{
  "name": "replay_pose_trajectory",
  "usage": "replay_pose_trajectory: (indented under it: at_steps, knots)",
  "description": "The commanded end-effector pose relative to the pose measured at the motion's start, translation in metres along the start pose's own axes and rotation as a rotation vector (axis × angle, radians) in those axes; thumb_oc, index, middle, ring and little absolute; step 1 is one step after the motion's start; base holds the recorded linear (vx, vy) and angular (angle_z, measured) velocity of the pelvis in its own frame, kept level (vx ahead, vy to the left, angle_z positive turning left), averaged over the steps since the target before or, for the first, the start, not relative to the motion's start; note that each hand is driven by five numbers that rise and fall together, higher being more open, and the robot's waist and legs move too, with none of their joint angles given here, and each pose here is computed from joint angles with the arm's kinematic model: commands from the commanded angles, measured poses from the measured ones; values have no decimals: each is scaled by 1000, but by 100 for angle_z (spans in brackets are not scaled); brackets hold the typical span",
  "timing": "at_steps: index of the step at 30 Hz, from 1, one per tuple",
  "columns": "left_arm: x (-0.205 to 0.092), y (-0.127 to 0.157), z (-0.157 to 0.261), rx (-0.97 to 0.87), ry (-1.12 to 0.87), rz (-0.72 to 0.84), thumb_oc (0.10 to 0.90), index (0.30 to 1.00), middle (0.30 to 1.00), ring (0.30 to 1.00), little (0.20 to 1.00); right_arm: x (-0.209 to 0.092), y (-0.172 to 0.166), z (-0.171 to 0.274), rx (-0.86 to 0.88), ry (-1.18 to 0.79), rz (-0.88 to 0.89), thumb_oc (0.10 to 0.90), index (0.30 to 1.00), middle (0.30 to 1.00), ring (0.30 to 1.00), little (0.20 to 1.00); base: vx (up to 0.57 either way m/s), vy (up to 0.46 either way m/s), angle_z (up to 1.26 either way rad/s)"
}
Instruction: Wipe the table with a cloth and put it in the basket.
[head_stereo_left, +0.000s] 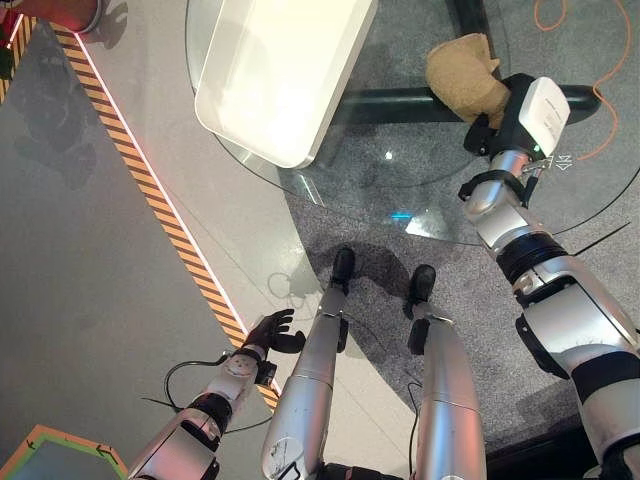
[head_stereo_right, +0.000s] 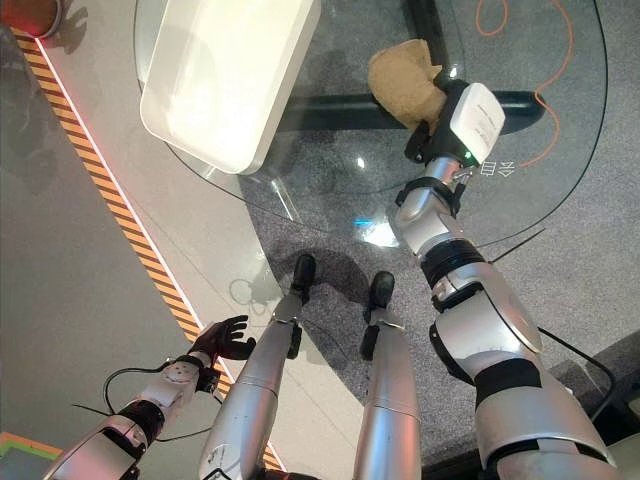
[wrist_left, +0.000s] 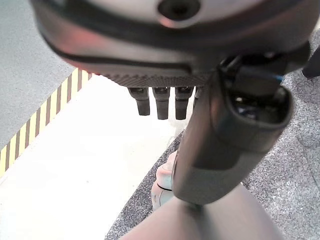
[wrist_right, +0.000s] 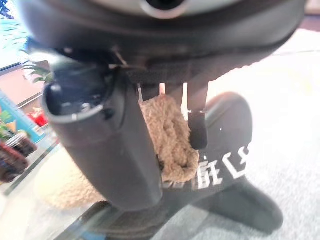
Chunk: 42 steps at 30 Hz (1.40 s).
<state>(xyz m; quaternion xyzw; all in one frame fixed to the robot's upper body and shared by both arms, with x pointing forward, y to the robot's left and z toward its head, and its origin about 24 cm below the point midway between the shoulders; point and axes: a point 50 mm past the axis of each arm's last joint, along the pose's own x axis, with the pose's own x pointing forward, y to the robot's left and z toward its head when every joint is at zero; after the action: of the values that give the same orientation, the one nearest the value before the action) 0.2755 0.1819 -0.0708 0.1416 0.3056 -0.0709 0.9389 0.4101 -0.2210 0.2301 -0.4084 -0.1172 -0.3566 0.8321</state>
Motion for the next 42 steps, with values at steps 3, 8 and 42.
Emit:
replay_pose_trajectory:
  at_steps: [3,8,42]
  knots:
    - [-13,-2,-40,-53,104,-8,800,900,900,900,900,45,-92,-40,-45,175,-389,100,300,300,300,200,0,0,0]
    - [-13,2,-41,-61,110,2,800,900,900,900,900,43,-105,-72,30,346,-450,100,300,300,300,200,0,0,0]
    - [-10,17,-32,-50,99,24,800,900,900,900,900,42,-72,-8,184,67,-234,100,300,300,300,200,-4,-4,-1]
